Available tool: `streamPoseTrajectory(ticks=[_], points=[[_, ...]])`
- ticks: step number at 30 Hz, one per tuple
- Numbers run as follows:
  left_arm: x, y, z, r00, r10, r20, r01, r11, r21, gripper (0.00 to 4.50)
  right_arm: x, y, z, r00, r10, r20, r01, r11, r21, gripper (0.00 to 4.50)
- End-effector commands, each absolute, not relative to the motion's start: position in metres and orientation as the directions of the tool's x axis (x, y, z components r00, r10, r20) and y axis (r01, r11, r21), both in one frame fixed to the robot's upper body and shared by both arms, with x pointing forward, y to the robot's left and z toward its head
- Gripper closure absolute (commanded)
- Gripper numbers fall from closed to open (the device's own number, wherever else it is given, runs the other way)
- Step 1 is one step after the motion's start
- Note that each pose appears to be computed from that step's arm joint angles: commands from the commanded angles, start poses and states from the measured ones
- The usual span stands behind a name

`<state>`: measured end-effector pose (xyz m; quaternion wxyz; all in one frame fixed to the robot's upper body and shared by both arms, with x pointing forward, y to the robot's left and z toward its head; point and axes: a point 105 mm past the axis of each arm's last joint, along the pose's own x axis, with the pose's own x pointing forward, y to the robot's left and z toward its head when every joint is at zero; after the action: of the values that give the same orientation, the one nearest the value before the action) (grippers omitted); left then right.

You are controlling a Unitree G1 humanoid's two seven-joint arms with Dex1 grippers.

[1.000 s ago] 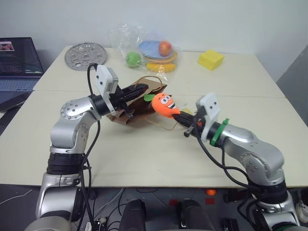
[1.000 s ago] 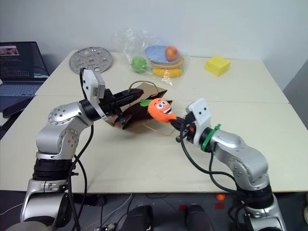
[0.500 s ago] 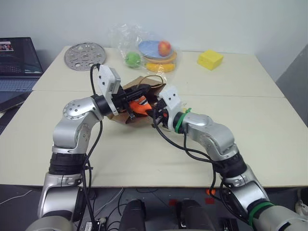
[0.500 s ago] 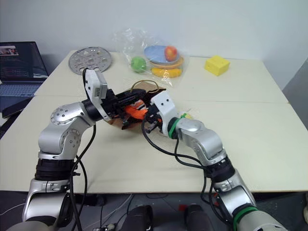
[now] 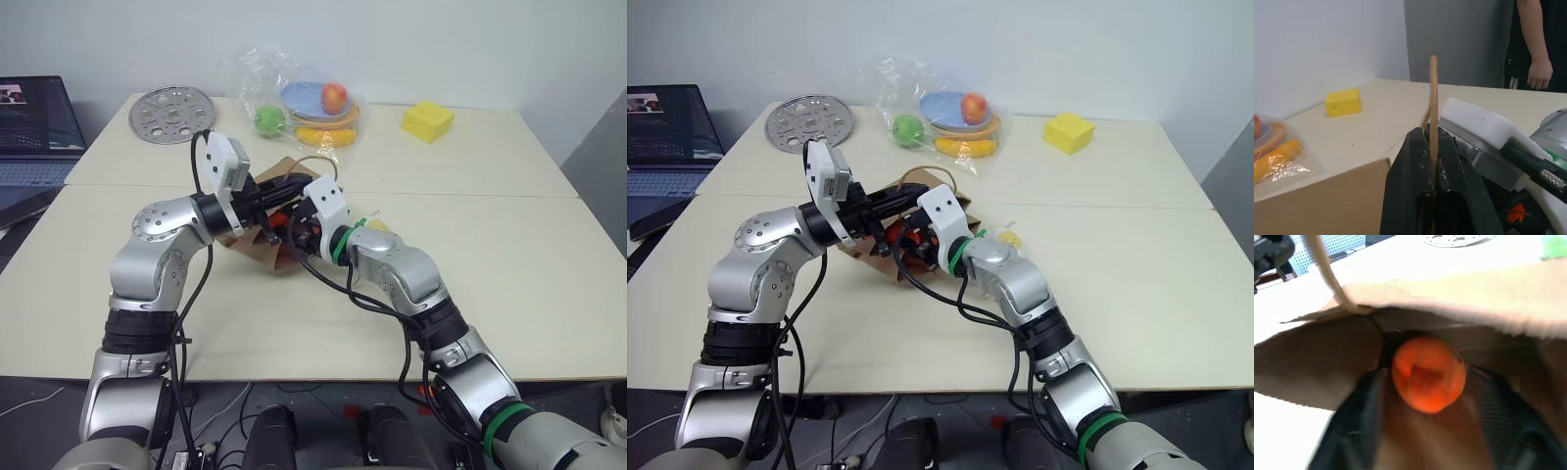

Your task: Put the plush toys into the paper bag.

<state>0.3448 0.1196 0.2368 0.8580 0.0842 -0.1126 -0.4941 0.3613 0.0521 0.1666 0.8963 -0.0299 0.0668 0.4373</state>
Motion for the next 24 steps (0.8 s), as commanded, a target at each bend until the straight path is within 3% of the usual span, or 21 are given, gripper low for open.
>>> streamPoseTrajectory(ticks=[1,2,3,7,12,16,18,20,24], points=[[0.341,0.114,0.252,0.450,-0.881,0.146,0.832,0.473,0.291,4.50,0.359,0.054,0.186,0.607,0.791,-0.070,-0.794,0.608,-0.015,0.45],[0.341,0.114,0.253,0.450,-0.881,0.146,0.832,0.473,0.291,4.50,0.358,0.054,0.185,0.604,0.794,-0.068,-0.796,0.605,-0.013,0.09],[0.342,0.114,0.253,0.452,-0.880,0.147,0.830,0.475,0.291,4.50,0.356,0.053,0.185,0.602,0.797,-0.058,-0.798,0.602,-0.011,0.03],[0.344,0.113,0.251,0.459,-0.876,0.147,0.827,0.481,0.290,4.50,0.351,0.038,0.193,0.610,0.792,0.020,-0.792,0.610,-0.011,0.03],[0.345,0.122,0.250,0.481,-0.865,0.142,0.815,0.501,0.292,4.50,0.330,-0.027,0.209,0.683,0.717,0.140,-0.723,0.691,-0.008,0.03],[0.344,0.126,0.250,0.489,-0.861,0.138,0.810,0.507,0.294,4.50,0.332,-0.063,0.200,0.786,0.608,0.114,-0.609,0.793,-0.027,0.03],[0.344,0.127,0.250,0.490,-0.861,0.136,0.810,0.508,0.294,4.50,0.343,-0.087,0.171,0.859,0.512,-0.006,-0.511,0.856,-0.082,0.03],[0.344,0.128,0.250,0.491,-0.861,0.132,0.809,0.507,0.296,4.50,0.348,-0.098,0.149,0.876,0.473,-0.093,-0.481,0.870,-0.109,0.03],[0.344,0.128,0.250,0.489,-0.863,0.126,0.810,0.503,0.301,4.50,0.354,-0.094,0.135,0.870,0.475,-0.132,-0.486,0.872,-0.061,0.03]])
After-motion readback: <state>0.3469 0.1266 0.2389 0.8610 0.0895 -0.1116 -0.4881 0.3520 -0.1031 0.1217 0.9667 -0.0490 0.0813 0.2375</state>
